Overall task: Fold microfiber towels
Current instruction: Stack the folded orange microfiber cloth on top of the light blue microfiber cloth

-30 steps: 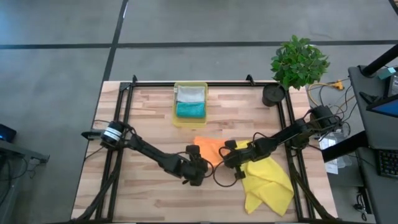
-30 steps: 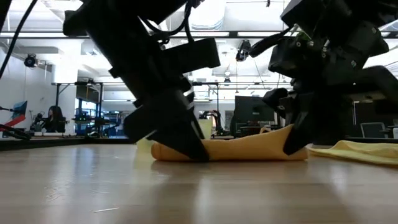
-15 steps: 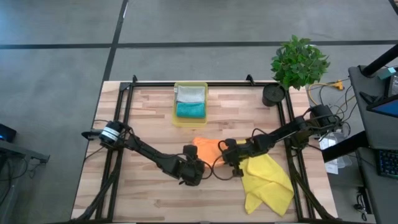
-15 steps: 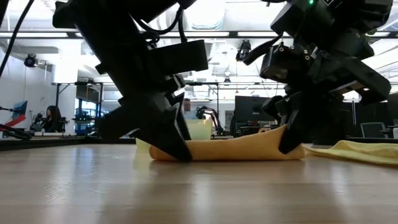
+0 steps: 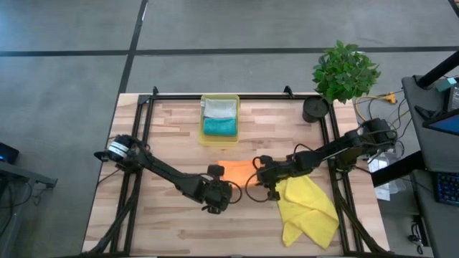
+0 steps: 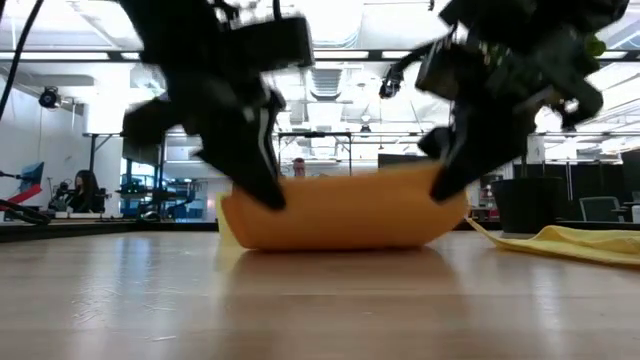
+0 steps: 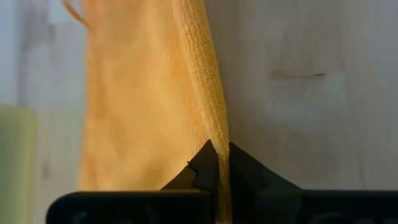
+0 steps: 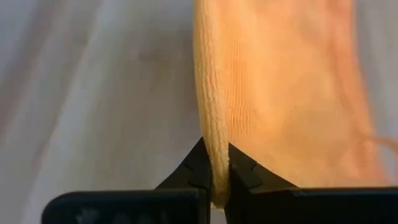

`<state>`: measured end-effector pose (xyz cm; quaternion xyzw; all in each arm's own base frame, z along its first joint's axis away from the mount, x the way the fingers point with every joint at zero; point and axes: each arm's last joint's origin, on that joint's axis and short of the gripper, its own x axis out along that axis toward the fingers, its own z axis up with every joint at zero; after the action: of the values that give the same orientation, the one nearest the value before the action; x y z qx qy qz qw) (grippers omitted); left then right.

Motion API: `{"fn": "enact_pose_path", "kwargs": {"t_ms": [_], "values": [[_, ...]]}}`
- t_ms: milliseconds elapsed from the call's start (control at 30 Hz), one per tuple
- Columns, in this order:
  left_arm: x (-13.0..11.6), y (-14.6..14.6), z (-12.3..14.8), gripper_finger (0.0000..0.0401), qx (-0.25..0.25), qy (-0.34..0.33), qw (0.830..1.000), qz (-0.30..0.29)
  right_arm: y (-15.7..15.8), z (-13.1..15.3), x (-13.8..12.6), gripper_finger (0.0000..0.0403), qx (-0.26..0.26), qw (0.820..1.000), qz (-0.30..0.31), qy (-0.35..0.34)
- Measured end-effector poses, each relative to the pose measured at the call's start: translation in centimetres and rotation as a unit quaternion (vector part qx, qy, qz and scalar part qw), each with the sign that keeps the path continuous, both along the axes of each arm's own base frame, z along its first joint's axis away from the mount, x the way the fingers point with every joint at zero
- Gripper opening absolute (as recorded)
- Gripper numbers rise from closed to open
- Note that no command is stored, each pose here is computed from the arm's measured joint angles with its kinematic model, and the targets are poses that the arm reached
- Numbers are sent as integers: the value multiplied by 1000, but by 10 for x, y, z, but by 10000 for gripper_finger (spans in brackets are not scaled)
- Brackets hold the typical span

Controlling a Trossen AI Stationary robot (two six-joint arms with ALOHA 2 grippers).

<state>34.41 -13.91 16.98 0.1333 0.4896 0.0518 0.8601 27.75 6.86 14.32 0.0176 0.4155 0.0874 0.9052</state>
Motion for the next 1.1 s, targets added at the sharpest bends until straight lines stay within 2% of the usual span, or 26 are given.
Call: {"fn": "enact_pose_path", "kwargs": {"t_ms": [167,333,433,600,867,1100], "values": [[-11,7,36,1,-8,-30,1000,-2,-3,35,-9,11,-12,999,7,-39],[-25,22,78,1,2,-68,997,-27,-8,81,-14,11,-81,994,21,-73],[-35,38,96,0,28,-73,997,-19,-17,105,-10,11,-118,989,7,-90],[-48,74,115,0,53,-57,997,10,-41,137,6,11,-132,984,-36,-113],[-71,126,140,0,121,-24,992,11,-91,171,42,11,-175,971,-96,-130],[-91,180,155,0,171,4,984,43,-143,168,72,11,-185,964,-160,-107]]}}
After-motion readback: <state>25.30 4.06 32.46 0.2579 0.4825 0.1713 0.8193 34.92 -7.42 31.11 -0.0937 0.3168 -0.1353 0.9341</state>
